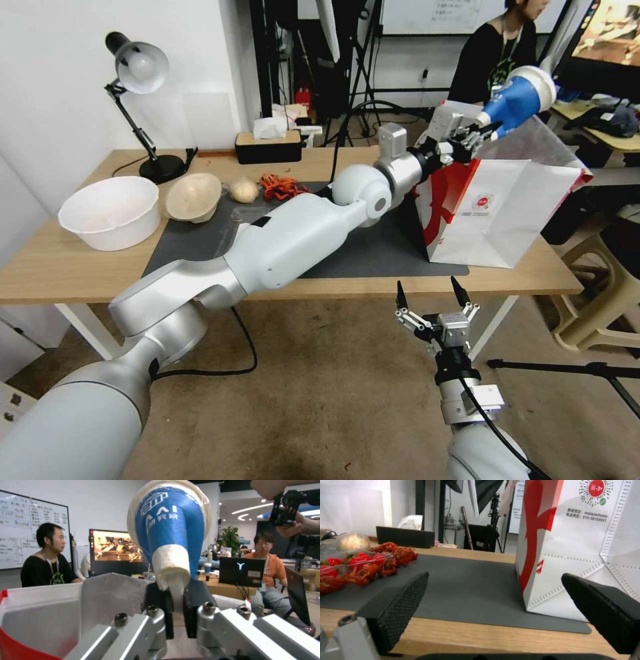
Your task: Pick up the trash from the table and place it into the takeout bag.
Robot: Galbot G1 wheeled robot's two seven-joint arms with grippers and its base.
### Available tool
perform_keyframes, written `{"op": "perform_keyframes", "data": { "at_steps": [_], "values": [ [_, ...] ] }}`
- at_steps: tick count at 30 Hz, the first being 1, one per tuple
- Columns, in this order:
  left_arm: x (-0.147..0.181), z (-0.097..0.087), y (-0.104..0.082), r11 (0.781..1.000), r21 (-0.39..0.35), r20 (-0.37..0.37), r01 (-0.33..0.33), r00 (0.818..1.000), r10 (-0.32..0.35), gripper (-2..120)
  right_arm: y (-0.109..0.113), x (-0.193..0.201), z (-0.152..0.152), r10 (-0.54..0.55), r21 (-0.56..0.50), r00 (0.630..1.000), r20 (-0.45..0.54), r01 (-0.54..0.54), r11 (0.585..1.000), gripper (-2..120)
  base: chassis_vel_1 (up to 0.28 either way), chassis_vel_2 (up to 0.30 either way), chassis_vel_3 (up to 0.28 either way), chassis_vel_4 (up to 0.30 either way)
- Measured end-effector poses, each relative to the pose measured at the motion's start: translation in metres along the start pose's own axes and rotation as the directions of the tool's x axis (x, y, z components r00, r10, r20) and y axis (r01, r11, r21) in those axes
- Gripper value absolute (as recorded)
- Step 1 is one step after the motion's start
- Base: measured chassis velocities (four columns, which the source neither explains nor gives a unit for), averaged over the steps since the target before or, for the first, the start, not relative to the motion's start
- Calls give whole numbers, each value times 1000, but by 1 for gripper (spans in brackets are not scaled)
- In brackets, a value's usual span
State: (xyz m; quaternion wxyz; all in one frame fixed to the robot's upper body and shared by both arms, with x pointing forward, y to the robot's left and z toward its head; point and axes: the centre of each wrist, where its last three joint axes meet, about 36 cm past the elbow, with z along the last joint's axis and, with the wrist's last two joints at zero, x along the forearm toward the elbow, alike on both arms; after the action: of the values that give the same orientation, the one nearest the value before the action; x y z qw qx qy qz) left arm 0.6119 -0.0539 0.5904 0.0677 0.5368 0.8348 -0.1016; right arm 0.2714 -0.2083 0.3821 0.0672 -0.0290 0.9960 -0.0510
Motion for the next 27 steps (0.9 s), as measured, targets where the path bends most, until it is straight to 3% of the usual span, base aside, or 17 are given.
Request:
{"op": "perform_keyframes", "data": {
  "at_steps": [2, 7, 8, 11, 13, 20, 23, 27],
  "values": [
    [-1, 2, -1, 1000, 0, -5, -2, 1000, 2, 15, 0, 0, 0, 0, -1, 1000, -1, 0, 1000, 100, 0, 0, 0, 0],
    [0, 2, -1, 1000, -1, -5, -3, 1000, 3, 17, 0, 1, 0, 0, -1, 1000, -1, 0, 1000, 100, 0, 0, 0, 0],
    [-1, 3, -1, 1000, -2, -9, -4, 1000, 4, 36, 0, 1, 0, 1, -1, 1000, -1, -1, 1000, 100, 0, 0, 0, 0],
    [-1, 4, 0, 1000, -1, -10, -3, 1000, 3, 46, 0, 1, -1, 1, -1, 1000, -1, -1, 1000, 100, 0, 0, 0, 0],
    [-1, 5, 1, 1000, -1, -13, 0, 1000, 0, 61, 0, 0, -1, 1, -2, 1000, 0, -1, 1000, 100, 0, 0, 0, 0],
    [-3, 3, 5, 1000, -9, -14, 10, 1000, -10, 84, 0, 0, -2, 3, -2, 1000, 1, -3, 1000, 100, 0, 0, 0, 0],
    [0, -1, 8, 1000, -6, 1, 20, 1000, -20, 94, 0, 0, -2, 3, -2, 1000, 1, -3, 1000, 100, 0, 0, 0, 0],
    [23, -22, 20, 996, 6, 72, 91, 993, -91, 99, 0, -1, -2, 4, -1, 1000, 2, -4, 1000, 100, 0, 0, 0, 0]
  ]
}}
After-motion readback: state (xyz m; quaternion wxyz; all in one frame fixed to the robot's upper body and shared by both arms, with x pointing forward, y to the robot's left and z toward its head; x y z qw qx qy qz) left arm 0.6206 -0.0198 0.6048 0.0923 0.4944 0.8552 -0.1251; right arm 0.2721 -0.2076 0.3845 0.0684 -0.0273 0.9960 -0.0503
